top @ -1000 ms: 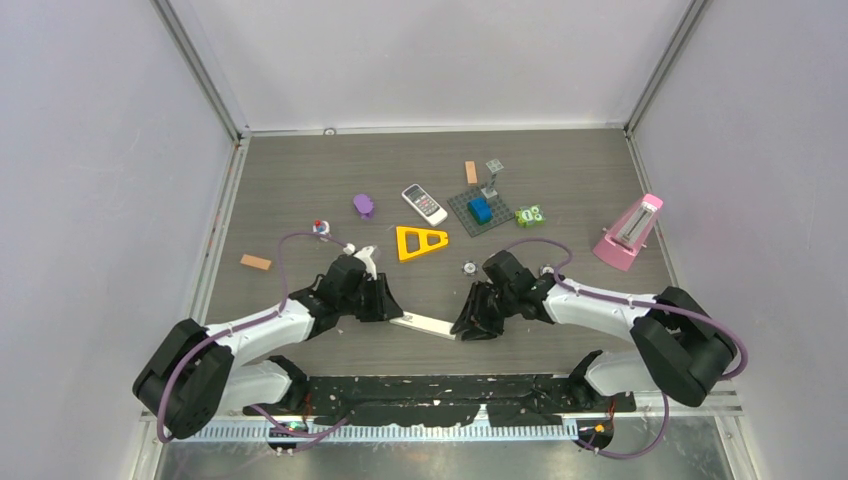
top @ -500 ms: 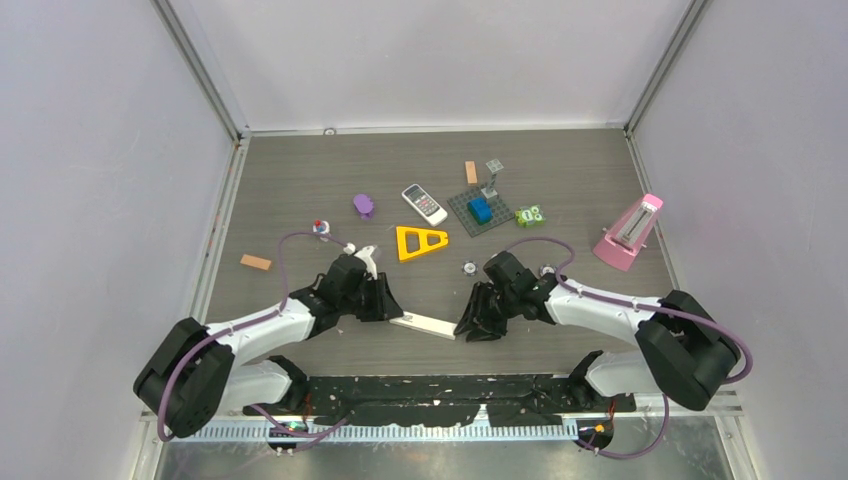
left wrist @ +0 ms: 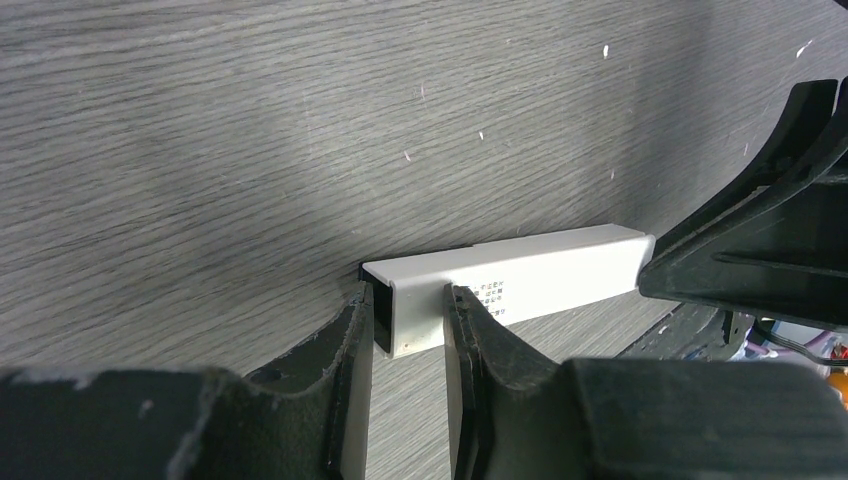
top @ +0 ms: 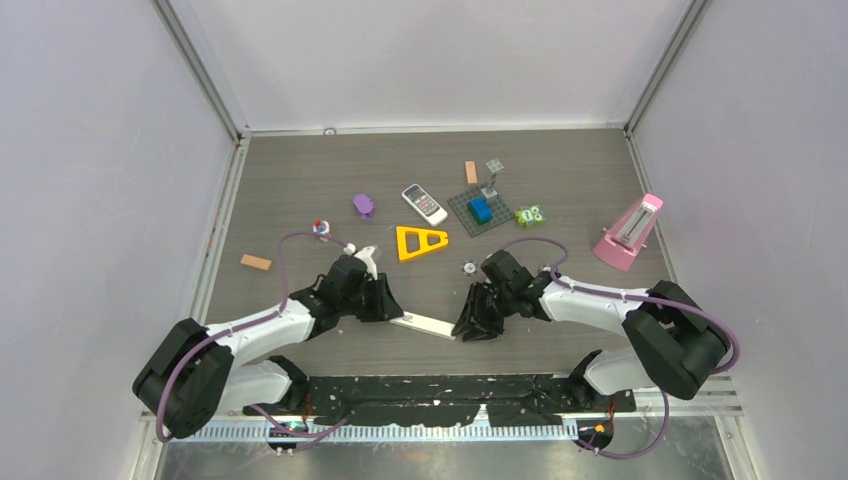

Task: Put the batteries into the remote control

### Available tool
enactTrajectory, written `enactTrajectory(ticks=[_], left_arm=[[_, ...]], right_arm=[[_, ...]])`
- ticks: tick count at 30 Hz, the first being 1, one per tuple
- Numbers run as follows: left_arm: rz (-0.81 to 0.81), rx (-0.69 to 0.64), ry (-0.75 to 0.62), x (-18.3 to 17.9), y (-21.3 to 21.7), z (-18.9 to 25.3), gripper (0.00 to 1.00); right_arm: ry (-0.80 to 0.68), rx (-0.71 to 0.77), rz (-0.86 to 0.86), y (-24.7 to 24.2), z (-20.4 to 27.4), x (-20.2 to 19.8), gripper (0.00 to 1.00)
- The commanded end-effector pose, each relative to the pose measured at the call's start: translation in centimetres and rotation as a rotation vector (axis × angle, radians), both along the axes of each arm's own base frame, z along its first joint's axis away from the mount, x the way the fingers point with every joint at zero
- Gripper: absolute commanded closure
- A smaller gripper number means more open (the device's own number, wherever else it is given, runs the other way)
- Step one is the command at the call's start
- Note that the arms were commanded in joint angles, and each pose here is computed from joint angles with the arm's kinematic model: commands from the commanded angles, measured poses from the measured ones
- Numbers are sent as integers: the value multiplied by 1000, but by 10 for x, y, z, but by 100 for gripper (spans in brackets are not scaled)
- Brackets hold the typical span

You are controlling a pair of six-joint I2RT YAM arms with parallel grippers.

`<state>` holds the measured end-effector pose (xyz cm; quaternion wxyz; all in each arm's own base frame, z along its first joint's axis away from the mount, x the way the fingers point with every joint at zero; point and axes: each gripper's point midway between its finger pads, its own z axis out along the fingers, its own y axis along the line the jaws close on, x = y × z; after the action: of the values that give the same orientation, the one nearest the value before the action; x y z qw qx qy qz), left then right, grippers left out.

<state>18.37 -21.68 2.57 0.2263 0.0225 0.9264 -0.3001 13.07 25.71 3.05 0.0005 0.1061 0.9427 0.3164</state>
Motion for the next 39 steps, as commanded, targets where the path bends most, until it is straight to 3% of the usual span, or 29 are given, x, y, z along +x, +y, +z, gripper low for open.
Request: enactTrajectory(ticks=[1, 8, 17, 25, 30, 34, 39], left_arm=[[-7, 202, 151, -42, 39, -51, 79], [-11, 189, 156, -44, 32, -53, 79], [0, 169, 142, -44, 27, -53, 79], [-5, 159, 146, -47, 25, -57, 79], [-3, 149, 149, -48, 23, -58, 78], [1, 134, 156, -50, 22, -57, 78], [13, 109, 160, -54, 22, -54, 78]], right_arm=[[-61, -156, 9, -17, -30, 5, 59], [-113, -238, 45, -7, -26, 16, 48], [-73, -350, 19, -14, -48, 7, 49], [-80, -411, -45, -18, -55, 12, 30], [-85, -409, -78, -19, -55, 13, 27], [-121, -402, -97, -18, -49, 21, 29], [-139, -409, -89, -14, -47, 27, 54]])
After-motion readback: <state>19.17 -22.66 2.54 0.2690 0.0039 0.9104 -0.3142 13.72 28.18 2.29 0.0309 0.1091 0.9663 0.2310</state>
